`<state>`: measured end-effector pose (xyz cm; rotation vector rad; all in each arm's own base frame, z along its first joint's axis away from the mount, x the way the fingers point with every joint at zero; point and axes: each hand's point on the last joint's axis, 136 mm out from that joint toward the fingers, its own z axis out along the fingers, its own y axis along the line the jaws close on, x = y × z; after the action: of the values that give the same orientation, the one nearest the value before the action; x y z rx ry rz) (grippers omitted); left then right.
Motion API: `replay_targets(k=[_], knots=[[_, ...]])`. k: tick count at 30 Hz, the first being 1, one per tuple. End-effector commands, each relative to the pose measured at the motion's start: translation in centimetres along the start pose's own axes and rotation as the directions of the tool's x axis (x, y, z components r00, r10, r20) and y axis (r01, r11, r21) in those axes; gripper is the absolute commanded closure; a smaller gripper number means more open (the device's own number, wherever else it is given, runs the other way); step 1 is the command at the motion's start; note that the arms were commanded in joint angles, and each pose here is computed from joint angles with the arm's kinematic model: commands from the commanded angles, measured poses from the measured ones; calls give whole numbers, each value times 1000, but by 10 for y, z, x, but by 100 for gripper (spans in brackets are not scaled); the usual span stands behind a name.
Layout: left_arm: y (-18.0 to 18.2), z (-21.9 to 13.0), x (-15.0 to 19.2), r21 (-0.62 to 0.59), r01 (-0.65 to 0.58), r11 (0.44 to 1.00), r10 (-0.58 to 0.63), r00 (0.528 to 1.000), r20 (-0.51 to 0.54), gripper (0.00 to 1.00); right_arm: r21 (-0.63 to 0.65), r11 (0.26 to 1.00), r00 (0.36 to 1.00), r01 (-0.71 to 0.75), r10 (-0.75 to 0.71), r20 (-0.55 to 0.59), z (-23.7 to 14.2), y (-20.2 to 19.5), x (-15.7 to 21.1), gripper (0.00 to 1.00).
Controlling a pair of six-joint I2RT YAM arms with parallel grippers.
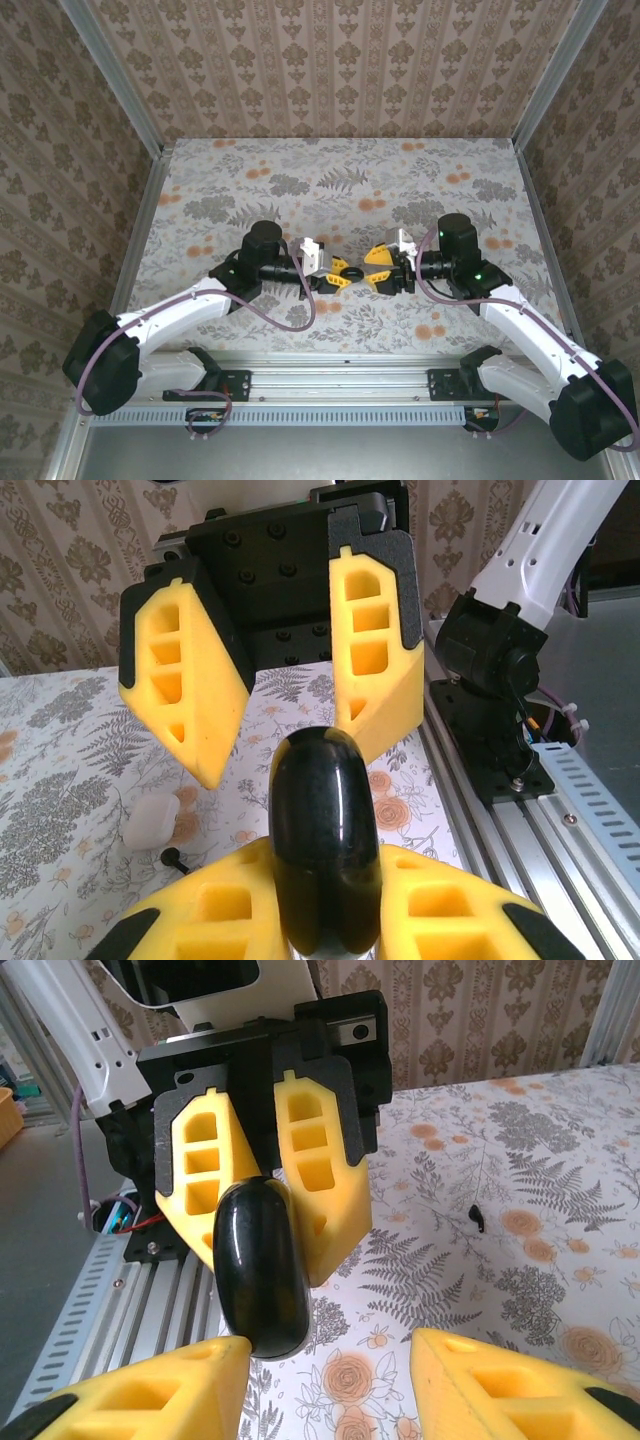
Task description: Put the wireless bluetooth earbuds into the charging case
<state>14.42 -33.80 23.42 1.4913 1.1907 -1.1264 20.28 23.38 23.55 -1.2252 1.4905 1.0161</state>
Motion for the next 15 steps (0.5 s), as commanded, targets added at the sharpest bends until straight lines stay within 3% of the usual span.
replay_targets(k=[1, 15], knots=[[7, 1, -9, -39, -16, 999, 17, 999, 29, 87, -63, 996, 998, 56, -53, 36, -4, 15, -19, 51], [4, 3, -15, -2, -24, 1000, 24, 999, 46, 87, -39, 999, 999, 33, -32, 37, -3, 5, -25, 50]])
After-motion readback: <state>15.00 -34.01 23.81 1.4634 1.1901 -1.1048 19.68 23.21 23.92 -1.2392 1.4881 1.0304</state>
